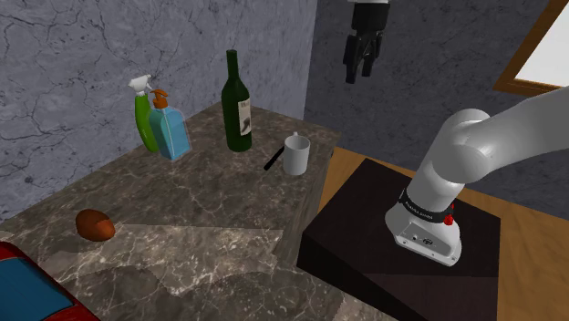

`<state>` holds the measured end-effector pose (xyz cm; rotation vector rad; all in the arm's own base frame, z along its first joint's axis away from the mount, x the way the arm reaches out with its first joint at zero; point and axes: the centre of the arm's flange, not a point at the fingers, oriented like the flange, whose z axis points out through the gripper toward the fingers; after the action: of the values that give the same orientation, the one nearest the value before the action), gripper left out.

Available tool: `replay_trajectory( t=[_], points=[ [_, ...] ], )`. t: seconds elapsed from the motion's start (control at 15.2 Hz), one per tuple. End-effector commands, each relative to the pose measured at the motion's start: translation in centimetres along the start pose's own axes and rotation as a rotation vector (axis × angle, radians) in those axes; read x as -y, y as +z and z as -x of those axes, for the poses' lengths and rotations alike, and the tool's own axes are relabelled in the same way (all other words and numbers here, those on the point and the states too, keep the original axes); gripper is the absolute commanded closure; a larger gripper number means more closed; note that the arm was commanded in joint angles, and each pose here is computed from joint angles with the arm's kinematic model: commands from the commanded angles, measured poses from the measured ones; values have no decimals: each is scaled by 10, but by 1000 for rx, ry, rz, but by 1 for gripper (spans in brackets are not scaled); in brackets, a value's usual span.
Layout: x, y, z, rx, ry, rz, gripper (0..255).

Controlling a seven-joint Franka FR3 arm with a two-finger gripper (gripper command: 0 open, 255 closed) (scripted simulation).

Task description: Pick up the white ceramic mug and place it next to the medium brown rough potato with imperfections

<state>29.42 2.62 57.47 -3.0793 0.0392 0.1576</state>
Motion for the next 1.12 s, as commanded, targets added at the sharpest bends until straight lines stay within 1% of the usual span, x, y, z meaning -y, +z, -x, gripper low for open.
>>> replay_trajectory(
  t=[0.0, 1.06],
  points=[
    [0, 0, 0, 0, 0, 0, 0],
    [120, 156, -74, -126, -56, 69, 0]
  ],
)
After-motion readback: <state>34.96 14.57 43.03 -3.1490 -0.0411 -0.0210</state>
